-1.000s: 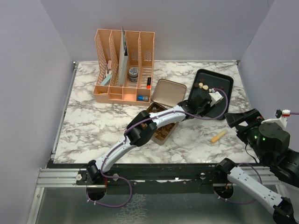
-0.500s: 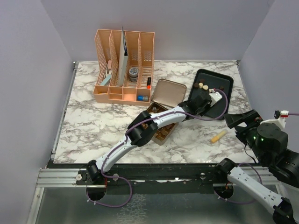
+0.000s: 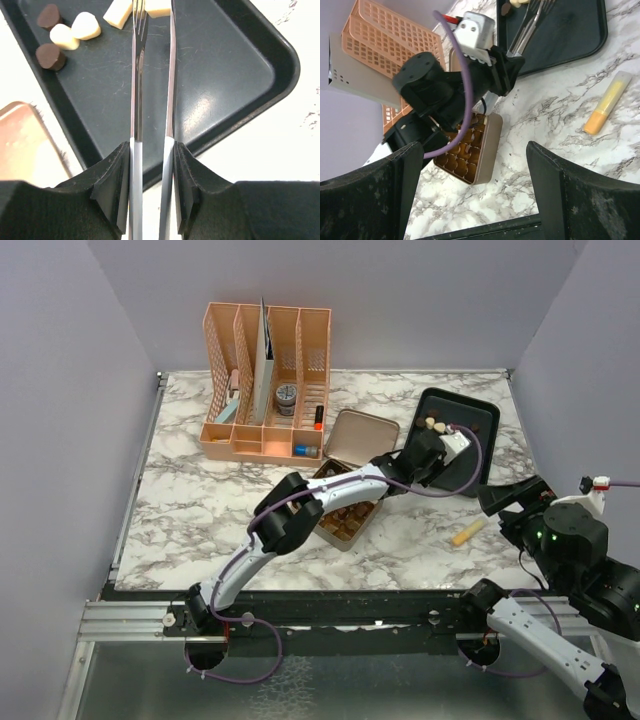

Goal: Pack the chocolate
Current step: Pick up the fake chocolate from the plate.

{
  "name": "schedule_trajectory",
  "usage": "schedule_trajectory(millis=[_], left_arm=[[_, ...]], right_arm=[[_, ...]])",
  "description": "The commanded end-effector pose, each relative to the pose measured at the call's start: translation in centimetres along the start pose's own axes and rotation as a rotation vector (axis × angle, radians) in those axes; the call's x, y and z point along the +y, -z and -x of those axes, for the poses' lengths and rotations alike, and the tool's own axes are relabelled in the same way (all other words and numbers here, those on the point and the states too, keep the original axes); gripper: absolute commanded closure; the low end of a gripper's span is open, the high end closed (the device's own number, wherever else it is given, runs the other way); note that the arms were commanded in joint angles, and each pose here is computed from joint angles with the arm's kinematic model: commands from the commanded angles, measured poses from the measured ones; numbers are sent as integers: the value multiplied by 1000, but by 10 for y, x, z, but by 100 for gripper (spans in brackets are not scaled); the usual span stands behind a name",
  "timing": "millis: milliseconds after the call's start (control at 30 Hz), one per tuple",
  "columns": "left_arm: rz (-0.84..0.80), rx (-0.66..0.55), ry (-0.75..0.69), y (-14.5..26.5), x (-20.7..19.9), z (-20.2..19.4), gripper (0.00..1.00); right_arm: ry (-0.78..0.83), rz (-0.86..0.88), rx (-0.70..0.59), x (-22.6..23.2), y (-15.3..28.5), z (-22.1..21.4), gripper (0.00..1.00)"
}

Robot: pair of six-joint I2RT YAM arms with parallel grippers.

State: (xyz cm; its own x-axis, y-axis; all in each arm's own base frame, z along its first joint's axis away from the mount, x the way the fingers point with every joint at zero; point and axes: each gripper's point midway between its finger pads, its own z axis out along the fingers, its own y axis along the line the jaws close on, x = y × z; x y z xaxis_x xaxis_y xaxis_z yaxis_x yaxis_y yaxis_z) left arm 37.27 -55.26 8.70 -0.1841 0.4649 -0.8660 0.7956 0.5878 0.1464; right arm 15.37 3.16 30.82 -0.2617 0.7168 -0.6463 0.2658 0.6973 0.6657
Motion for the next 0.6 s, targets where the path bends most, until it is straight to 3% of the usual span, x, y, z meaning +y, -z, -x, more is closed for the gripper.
schedule_trajectory(millis=[0,300,567], left_arm=[[4,-148,54,44,8,67,71],[82,-76,99,93,30,45,71],[130,3,230,137,63,28,71]], right_arm=[[-17,16,9,4,-3,-4,12],[-21,13,25,0,-5,-11,12],[-13,11,52,1,-15,-24,12]])
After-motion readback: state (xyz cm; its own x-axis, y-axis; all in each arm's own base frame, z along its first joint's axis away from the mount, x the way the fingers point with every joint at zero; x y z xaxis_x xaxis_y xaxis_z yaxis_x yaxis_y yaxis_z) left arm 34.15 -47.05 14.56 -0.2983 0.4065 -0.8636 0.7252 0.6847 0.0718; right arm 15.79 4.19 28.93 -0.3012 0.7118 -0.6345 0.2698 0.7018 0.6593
